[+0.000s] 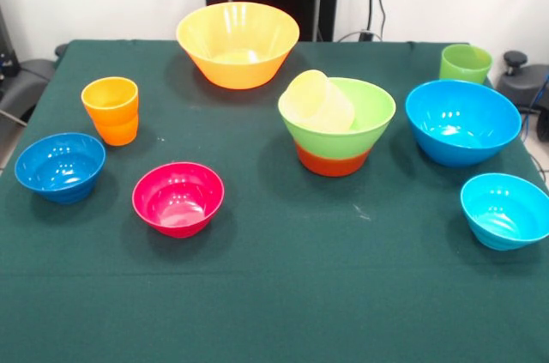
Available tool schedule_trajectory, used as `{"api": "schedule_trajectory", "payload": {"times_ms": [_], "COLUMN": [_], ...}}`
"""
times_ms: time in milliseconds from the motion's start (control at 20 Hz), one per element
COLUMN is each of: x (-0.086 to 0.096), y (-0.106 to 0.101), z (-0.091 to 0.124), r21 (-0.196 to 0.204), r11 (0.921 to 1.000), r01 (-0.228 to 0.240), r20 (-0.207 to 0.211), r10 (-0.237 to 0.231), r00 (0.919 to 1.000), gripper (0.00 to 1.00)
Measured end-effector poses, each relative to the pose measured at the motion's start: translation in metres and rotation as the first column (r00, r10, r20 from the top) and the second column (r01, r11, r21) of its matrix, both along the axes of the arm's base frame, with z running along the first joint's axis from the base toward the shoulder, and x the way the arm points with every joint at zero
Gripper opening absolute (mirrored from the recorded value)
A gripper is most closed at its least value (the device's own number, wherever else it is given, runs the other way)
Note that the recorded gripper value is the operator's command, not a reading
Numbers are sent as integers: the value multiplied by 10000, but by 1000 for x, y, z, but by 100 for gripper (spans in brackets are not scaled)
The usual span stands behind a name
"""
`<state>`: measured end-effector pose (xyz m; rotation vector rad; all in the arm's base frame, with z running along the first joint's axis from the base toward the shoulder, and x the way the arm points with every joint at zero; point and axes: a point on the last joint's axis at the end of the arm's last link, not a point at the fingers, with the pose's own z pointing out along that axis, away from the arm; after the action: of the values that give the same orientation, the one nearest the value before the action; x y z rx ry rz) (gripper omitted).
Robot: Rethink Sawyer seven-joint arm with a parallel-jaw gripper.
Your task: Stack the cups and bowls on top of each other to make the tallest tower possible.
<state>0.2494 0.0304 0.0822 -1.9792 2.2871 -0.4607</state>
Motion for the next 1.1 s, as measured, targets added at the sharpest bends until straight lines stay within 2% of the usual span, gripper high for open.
{"api": "schedule_trajectory", "payload": {"times_ms": [300, 550, 750, 1100], "x": [0, 8, 16, 26], "y": [-8, -13, -13, -13], "z": [-3, -22, -41, -69], "r21": [-142, -317, -257, -105], "r11": [9999, 9995, 9993, 9974], "r01": [78, 41, -273, -714], "r20": [-21, 484, 814, 1103], "r10": [-78, -26, 293, 721], "r00": [10000, 9988, 9963, 9913], "gripper": [100, 100, 100, 100]}}
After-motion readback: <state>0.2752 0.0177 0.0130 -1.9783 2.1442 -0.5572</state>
